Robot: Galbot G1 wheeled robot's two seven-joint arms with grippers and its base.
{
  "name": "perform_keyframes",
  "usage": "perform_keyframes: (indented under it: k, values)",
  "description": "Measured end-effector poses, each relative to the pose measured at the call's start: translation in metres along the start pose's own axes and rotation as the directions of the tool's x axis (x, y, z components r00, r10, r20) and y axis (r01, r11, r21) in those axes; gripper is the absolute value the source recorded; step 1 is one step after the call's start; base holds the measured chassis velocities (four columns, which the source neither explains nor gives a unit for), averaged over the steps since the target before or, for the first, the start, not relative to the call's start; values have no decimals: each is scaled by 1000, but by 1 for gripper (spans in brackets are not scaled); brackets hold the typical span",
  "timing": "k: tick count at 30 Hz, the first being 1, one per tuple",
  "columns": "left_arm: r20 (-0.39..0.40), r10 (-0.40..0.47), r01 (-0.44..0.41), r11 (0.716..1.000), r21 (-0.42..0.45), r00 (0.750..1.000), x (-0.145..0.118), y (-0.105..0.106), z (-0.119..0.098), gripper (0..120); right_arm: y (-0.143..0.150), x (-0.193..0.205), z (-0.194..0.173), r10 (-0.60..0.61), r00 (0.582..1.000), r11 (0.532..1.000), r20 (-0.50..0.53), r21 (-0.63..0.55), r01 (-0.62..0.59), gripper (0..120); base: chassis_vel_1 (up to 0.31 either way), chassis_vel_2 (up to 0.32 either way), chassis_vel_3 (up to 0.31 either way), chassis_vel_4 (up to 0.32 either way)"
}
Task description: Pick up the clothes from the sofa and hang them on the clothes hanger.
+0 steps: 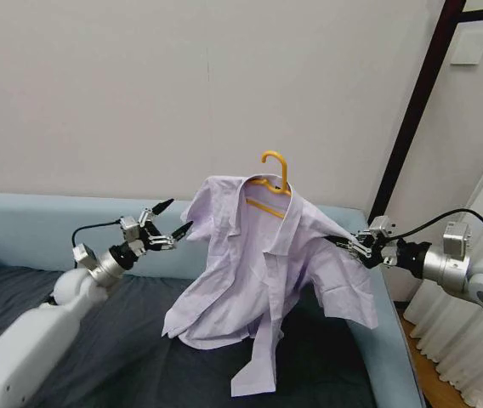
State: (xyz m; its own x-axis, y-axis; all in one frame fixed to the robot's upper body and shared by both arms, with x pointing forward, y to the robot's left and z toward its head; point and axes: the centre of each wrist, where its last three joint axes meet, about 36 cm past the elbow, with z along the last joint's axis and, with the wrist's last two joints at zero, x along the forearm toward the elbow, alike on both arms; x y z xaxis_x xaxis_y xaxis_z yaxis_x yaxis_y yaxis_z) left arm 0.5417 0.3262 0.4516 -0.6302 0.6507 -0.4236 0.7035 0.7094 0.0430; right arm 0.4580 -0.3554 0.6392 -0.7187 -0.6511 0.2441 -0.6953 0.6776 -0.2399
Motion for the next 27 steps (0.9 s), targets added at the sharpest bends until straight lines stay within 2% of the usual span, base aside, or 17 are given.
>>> perform_keyframes:
  k: [1, 4, 5, 6, 10, 11, 13, 16, 17, 21, 23, 27]
  values:
    - [0, 0, 0, 1000, 0, 1000, 0, 0, 0, 100, 0, 0, 0, 0, 1000, 1000, 0, 0, 0, 1, 0, 0, 0, 0]
    - [-29, -65, 66, 997, 31, 997, -13, -42, 21, 100, 3, -6, 0, 26, 1000, 999, -11, -27, -26, 1, 0, 0, 0, 0]
    - [-33, -89, 90, 995, 33, 996, -19, -52, 28, 100, 3, -8, 2, 30, 999, 999, -13, -35, -30, 1, 0, 0, 0, 0]
    - [-33, -89, 90, 995, 33, 996, -19, -52, 28, 100, 3, -8, 2, 30, 999, 999, -13, -35, -30, 1, 0, 0, 0, 0]
    - [-83, -270, 273, 962, 19, 959, -51, -88, 48, 100, 2, -18, 9, 37, 999, 997, -18, -70, -39, 1, 0, 0, 0, 0]
    - [-83, -270, 273, 962, 19, 959, -51, -88, 48, 100, 2, -18, 9, 37, 999, 997, -18, -70, -39, 1, 0, 0, 0, 0]
    - [-95, -310, 314, 949, 34, 946, -66, -101, 54, 100, 2, -22, 10, 42, 999, 995, -17, -91, -43, 1, 0, 0, 0, 0]
    - [-86, -330, 335, 940, 58, 940, -88, -113, 65, 90, 1, -29, 11, 55, 998, 991, -17, -120, -57, 1, 0, 0, 0, 0]
    - [-86, -330, 335, 940, 58, 940, -88, -113, 65, 90, 1, -29, 11, 55, 998, 991, -17, -120, -57, 1, 0, 0, 0, 0]
    - [-68, -340, 342, 939, 25, 938, -118, -123, 85, 72, -3, -34, 12, 64, 998, 989, -18, -135, -65, 1, 0, 0, 0, 0]
    - [-64, -351, 353, 935, 23, 934, -124, -126, 89, 69, -3, -34, 13, 64, 998, 989, -17, -134, -65, 1, 0, 0, 0, 0]
    - [-42, -369, 370, 929, 27, 929, -142, -133, 94, 49, -4, -35, 12, 59, 998, 990, -16, -130, -60, 1, 0, 0, 0, 0]
